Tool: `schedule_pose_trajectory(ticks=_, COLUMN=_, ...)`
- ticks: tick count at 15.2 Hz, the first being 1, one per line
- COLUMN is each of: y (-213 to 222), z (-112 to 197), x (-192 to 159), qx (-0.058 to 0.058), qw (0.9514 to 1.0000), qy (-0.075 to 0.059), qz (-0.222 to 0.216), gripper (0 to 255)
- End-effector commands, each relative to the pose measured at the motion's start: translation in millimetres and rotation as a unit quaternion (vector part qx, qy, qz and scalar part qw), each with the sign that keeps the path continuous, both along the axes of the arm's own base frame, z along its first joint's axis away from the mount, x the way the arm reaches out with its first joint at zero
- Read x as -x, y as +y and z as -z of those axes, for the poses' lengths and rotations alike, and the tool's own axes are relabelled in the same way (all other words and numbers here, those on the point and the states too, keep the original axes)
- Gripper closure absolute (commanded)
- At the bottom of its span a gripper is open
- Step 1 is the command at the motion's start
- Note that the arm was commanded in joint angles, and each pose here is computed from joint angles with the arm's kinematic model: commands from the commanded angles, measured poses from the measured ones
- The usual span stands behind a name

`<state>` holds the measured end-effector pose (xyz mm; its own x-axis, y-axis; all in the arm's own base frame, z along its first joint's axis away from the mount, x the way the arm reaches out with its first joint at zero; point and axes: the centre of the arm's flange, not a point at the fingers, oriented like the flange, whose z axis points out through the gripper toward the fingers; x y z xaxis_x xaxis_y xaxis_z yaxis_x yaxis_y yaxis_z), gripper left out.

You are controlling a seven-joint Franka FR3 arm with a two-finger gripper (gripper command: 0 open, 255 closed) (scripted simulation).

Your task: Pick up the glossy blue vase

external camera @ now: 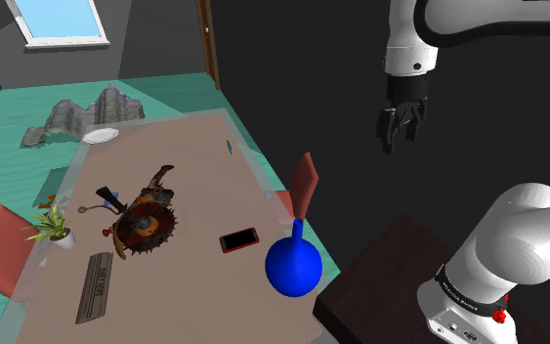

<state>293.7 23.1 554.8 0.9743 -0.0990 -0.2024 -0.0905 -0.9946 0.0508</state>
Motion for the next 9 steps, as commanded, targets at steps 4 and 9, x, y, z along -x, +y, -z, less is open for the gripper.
schedule_pose_trajectory(ticks=4, y=25.6, z=25.6, x=-11.9, qx=-0.003, qw=1.0, qy=-0.005, qz=0.001, gripper=0)
schedule_pose_trajectory(ticks=9, y=68.6, z=67.6, x=-32.6, qx=-0.008, qw=0.9999, qy=-0.015, qz=0.004, gripper=0)
